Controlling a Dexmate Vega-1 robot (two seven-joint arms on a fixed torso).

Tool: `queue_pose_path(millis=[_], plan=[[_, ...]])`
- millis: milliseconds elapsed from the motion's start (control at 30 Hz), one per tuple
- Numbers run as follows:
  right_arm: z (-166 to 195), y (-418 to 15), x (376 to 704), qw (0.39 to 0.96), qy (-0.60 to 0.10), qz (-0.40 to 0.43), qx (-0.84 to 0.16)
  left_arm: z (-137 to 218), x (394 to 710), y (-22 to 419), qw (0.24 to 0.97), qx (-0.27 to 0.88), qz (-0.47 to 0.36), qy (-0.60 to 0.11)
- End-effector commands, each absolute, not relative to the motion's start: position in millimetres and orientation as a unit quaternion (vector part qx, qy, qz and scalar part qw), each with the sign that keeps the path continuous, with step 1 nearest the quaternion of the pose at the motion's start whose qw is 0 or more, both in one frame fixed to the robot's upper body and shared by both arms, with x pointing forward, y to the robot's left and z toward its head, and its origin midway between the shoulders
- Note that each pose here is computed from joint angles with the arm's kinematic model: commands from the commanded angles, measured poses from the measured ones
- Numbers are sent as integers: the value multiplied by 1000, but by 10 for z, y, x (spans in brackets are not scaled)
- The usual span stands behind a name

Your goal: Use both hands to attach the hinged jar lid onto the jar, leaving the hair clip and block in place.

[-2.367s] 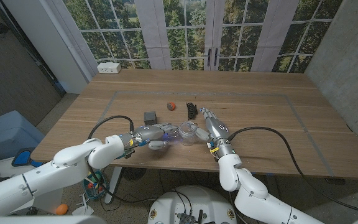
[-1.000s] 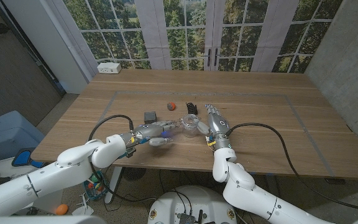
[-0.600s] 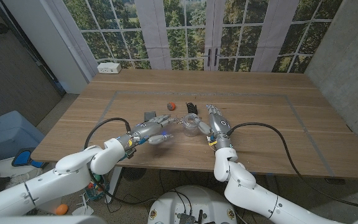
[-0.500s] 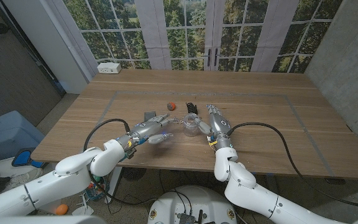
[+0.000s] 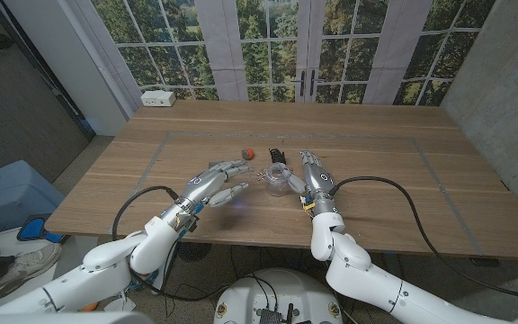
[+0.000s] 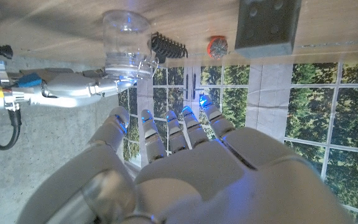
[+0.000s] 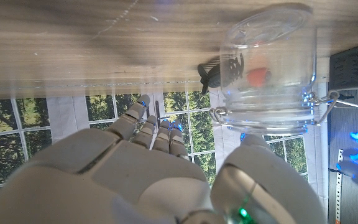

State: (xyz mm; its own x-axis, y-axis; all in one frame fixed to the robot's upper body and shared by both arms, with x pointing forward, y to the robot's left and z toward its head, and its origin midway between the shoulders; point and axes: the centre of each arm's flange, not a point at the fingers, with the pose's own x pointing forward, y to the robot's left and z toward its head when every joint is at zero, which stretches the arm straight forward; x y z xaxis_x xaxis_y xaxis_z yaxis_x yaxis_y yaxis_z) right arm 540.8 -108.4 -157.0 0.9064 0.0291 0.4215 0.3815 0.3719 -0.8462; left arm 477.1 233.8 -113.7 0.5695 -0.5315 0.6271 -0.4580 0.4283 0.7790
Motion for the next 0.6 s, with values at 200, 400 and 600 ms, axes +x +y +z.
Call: queue_pose_path(millis=[200, 400, 600], plan=[[-1572, -1075, 5467, 810, -181, -103, -549, -976, 4912, 2296, 713, 582, -44, -390], [-1577, -1090, 5475, 811, -179, -103, -547, -898, 5037, 2243, 716, 620, -75, -311], [-1585, -1106, 5483, 814, -178, -103, -544, -843, 5095, 2184, 706, 641, -109, -280]])
